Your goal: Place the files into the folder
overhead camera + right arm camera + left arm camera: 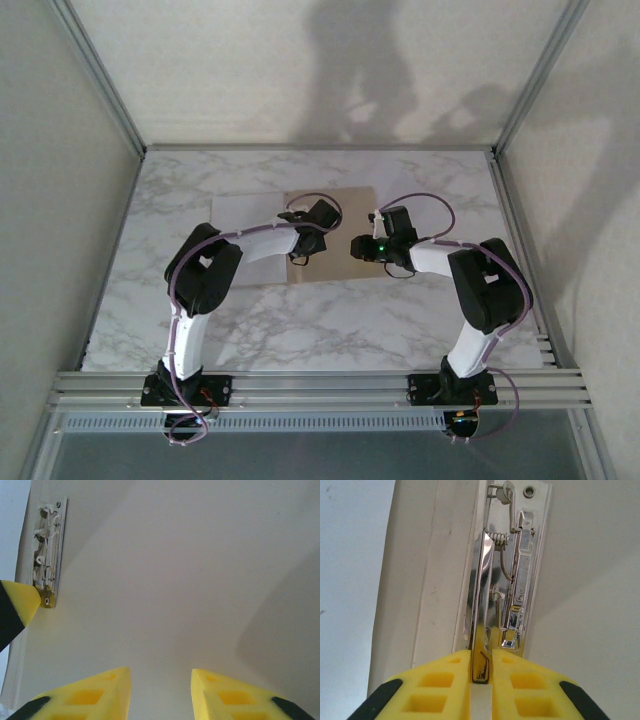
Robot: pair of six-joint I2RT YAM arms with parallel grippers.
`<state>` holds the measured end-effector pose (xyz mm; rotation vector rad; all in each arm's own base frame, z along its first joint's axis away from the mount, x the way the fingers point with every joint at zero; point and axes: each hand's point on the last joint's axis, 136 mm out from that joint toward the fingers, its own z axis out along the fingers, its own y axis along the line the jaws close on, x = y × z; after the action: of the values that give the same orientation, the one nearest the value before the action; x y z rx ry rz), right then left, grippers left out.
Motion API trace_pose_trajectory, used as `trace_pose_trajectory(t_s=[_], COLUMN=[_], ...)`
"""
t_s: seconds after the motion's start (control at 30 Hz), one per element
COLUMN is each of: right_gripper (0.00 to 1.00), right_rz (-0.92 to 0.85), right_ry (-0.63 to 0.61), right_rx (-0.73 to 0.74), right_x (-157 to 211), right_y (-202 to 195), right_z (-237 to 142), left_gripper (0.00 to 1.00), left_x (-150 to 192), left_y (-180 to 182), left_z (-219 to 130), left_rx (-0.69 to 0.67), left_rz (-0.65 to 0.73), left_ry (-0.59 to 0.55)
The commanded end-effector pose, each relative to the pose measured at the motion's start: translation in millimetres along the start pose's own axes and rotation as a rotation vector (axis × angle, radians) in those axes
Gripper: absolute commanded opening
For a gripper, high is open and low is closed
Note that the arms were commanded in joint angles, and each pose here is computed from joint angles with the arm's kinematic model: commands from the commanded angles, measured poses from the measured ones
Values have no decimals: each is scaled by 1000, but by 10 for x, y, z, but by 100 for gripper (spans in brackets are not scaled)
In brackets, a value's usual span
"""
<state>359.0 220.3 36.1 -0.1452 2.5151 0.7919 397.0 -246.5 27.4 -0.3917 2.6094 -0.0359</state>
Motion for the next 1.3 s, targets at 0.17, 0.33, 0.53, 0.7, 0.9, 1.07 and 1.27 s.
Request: trace_pose_trajectory(t_s=[0.17, 0.33, 0.53, 0.7, 0.9, 1.07, 1.27], right_gripper=[37, 37, 38, 37, 37, 37, 37], right_rz=[49, 87, 102, 104, 101, 98, 95], right_ry=[72, 101, 117, 120, 122, 126, 132], right_rx=[6, 14, 15, 16, 19, 24, 26], right_x=[194, 251, 313, 331, 317, 320, 329], right_y=[-81, -104, -115, -121, -121, -131, -138], right_z=[73, 94, 94, 90, 97, 104, 112], left_gripper=[13, 12, 11, 10, 9, 8, 7], left_x=[173, 214, 262, 358, 515, 649, 774], left_y=[136, 145, 178, 157, 160, 180, 183], left_z=[203, 231, 271, 332, 435, 505, 568], left_rx=[-26, -13, 7, 34, 44, 43, 36], left_rz=[67, 97, 107, 116, 133, 146, 169], left_ry=[84, 108, 137, 171, 215, 247, 276])
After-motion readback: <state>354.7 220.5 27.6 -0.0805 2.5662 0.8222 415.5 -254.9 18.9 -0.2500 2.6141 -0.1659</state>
